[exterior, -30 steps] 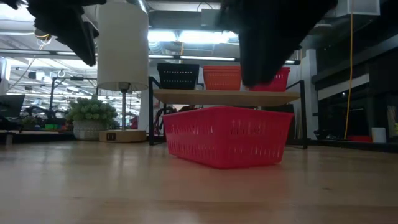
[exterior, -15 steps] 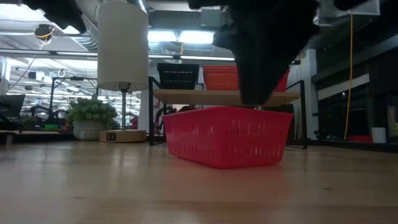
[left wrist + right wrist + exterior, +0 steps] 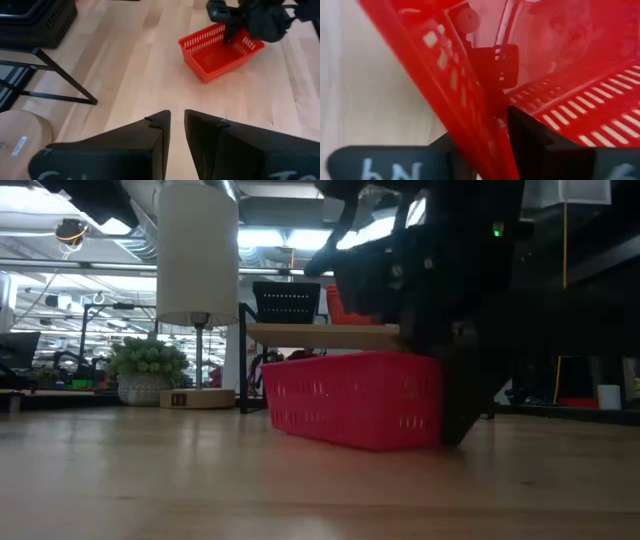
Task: Stack baskets on shelf by color
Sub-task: Stack the red bin on top of the stacked red bins on the shelf
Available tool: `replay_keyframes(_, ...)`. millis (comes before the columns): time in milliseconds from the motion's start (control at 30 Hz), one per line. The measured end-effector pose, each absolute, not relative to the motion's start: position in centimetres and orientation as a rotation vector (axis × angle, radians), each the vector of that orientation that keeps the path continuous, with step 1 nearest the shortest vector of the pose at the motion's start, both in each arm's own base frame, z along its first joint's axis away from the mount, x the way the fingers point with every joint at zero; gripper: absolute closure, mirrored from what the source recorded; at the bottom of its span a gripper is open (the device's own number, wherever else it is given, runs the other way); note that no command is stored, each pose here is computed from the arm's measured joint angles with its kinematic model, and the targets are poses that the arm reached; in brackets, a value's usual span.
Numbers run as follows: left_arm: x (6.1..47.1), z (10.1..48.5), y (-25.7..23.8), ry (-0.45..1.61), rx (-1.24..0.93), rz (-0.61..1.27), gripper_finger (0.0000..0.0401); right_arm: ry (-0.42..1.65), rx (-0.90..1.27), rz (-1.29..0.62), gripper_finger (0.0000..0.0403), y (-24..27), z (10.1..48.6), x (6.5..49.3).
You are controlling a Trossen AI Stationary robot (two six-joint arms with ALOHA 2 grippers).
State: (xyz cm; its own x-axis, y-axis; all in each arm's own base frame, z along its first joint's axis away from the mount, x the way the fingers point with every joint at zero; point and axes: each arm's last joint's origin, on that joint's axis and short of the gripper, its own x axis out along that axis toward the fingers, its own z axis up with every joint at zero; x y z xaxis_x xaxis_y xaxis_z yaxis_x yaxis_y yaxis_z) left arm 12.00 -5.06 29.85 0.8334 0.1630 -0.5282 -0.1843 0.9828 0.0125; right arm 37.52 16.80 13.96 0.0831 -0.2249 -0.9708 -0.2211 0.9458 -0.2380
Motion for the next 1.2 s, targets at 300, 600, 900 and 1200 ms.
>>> replay_keyframes(300, 12.2, 28.4, -4.9, 0.561, 0.01, 0.264, 0.0353, 1.499, -0.321, -0.046, 0.0398, 16.9, 14.4, 37.7)
replay_keyframes(600, 12.3, 24.8, -5.0, 0.613, -0.033, 0.307, 0.0353, 1.502, -0.442, -0.217, 0.0401, 19.0, 22.1, 36.7)
replay_keyframes(900, 13.5, 19.9, -5.8, 0.484, -0.01, 0.194, 0.0353, 1.231, -0.496, -0.37, 0.0402, 17.9, 29.7, 37.1)
replay_keyframes(1200, 14.5, 17.9, -5.1, 0.264, 0.085, -0.018, 0.0353, 0.985, -0.53, -0.541, 0.0403, 12.1, 38.3, 35.3)
